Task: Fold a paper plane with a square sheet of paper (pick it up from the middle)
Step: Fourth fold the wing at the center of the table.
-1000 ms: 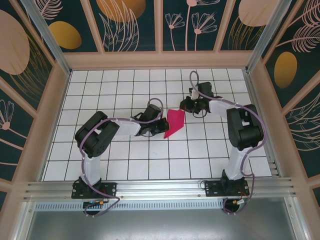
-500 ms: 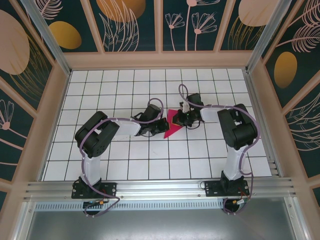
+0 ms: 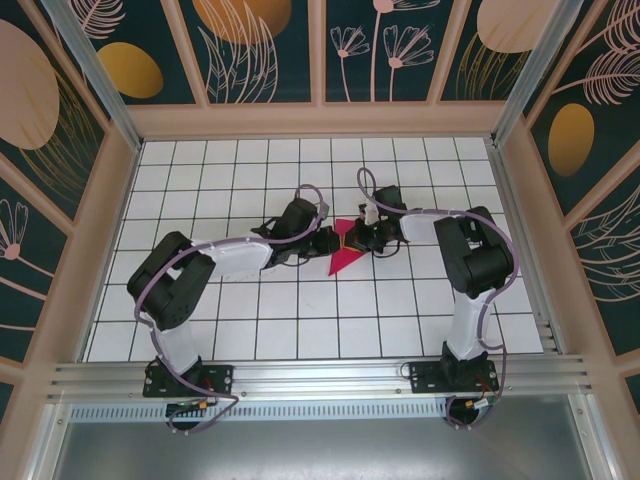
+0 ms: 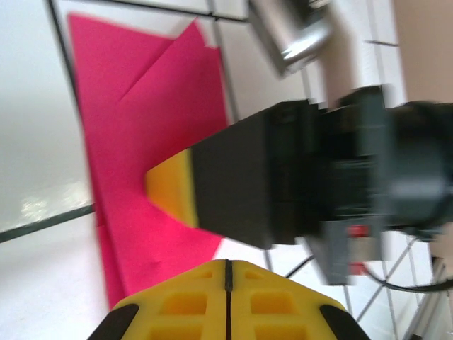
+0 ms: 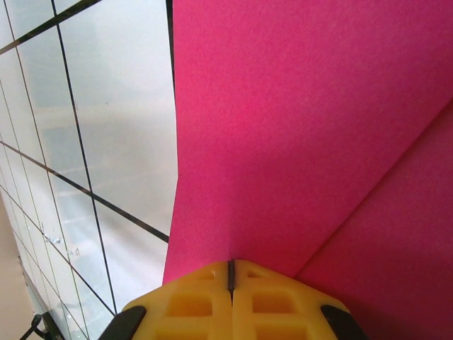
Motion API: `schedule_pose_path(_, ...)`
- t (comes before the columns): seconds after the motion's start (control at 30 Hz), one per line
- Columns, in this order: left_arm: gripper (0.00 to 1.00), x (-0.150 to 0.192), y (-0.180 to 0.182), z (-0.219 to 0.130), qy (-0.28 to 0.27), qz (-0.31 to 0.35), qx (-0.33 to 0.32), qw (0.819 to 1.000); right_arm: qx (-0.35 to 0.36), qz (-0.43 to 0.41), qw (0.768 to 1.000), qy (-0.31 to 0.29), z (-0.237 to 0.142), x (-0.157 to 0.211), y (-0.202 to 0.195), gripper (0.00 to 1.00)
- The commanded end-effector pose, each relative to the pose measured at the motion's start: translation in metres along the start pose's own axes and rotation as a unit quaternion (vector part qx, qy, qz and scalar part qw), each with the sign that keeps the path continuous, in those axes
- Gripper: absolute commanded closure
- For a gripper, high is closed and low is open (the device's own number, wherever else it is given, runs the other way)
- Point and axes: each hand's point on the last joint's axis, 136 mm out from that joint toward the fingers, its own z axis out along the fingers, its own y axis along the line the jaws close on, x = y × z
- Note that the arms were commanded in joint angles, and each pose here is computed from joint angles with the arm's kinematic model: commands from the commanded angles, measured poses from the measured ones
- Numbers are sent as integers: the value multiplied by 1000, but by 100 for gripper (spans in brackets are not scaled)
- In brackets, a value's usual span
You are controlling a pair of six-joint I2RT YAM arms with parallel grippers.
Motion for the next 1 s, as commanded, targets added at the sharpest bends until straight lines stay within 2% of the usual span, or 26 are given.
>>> schedule_pose_path(0.0, 91, 1, -2, 0, 9, 14, 4, 1000, 79, 35, 996, 25, 13, 22, -50, 100)
schedule_pose_path(0.27, 95, 24, 21, 18, 51, -3, -12, 999, 74, 41, 996, 26, 18, 27, -53, 100)
schedule_pose_path(0.4, 96, 32, 23, 26, 67, -3, 2, 998, 75, 38, 996, 28, 18, 29, -54, 100)
schedule_pose_path(0.6, 95, 32, 28, 39, 71, -4, 4, 997, 80, 35, 996, 36, 19, 32, -56, 100)
schedule_pose_path(0.97, 94, 54, 47, 38, 99, -19, -17, 995, 90, 38, 994, 40, 19, 35, -60, 100)
